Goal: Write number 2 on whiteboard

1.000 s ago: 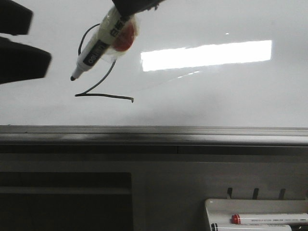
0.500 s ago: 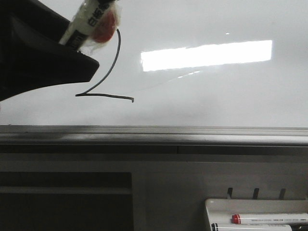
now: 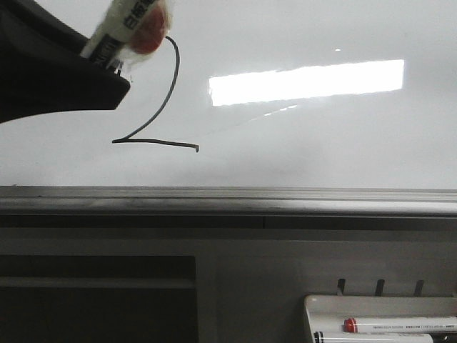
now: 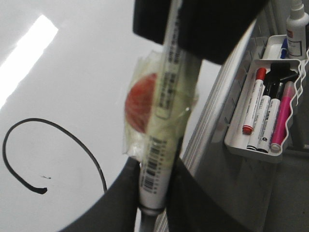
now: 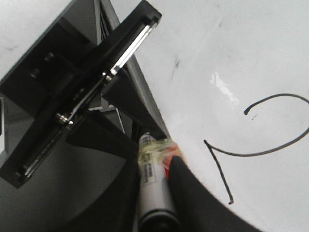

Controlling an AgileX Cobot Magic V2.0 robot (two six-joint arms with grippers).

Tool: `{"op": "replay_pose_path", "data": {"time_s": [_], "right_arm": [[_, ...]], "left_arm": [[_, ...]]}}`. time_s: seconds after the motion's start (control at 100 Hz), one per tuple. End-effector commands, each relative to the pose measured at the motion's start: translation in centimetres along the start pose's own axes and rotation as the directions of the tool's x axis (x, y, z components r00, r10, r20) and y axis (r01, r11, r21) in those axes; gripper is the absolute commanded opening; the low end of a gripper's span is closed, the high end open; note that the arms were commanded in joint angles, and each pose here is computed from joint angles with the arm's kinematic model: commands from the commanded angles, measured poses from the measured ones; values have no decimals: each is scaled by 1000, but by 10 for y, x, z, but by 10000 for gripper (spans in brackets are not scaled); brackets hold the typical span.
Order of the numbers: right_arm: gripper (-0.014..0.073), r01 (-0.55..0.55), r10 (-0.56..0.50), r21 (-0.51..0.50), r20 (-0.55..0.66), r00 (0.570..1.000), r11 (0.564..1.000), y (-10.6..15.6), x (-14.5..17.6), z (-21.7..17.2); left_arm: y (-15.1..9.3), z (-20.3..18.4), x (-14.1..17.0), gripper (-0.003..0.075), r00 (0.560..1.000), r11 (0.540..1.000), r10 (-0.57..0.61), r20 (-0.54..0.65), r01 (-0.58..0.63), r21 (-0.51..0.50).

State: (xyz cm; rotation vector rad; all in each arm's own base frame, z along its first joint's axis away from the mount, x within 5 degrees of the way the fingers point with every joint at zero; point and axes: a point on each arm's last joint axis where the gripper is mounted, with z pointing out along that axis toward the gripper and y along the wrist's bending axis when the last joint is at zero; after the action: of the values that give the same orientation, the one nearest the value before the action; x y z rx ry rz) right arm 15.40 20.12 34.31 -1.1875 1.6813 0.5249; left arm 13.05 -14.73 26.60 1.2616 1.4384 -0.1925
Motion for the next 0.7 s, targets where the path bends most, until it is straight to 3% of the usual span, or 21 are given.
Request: {"op": "replay_pose_path", "data": {"time_s": [0.0, 0.09, 0.16, 0.23, 0.28, 0.35, 0.42, 0.49, 0.59, 0.69], "right_arm": [[300, 4, -13, 77, 122, 992, 997, -8, -20, -10], [573, -13, -27, 171, 228, 973, 985, -16, -29, -13], [658, -38, -49, 254, 325, 944, 967, -24, -38, -20], [660, -61, -71, 310, 397, 915, 949, -29, -45, -28], [660, -71, -80, 329, 424, 902, 942, -30, -48, -33], [659, -79, -77, 330, 436, 897, 941, -30, -50, -37], [659, -81, -62, 312, 422, 904, 947, -28, -48, -36], [659, -70, -53, 290, 396, 917, 954, -26, -45, -34], [659, -78, -29, 265, 377, 926, 961, -25, -43, -32], [659, -95, -7, 253, 375, 927, 963, -24, -42, -31]], "left_arm": [[10, -8, -18, -20, 992, 996, -62, 112, 68, -50], [13, -11, -18, -20, 981, 985, -155, 119, 163, -61], [19, -12, -15, -20, 935, 935, -331, 124, 343, -86], [29, -13, -8, -20, 824, 815, -549, 138, 565, -130], [36, -14, 1, -20, 703, 682, -693, 157, 711, -171], [45, -14, 16, -20, 590, 547, -787, 180, 802, -240], [52, -14, 30, -20, 523, 460, -833, 181, 836, -300], [56, -11, 40, -20, 474, 407, -868, 149, 850, -334], [56, -3, 45, -20, 431, 392, -901, 44, 855, -339], [58, 4, 49, -20, 394, 360, -919, 30, 865, -351]]}}
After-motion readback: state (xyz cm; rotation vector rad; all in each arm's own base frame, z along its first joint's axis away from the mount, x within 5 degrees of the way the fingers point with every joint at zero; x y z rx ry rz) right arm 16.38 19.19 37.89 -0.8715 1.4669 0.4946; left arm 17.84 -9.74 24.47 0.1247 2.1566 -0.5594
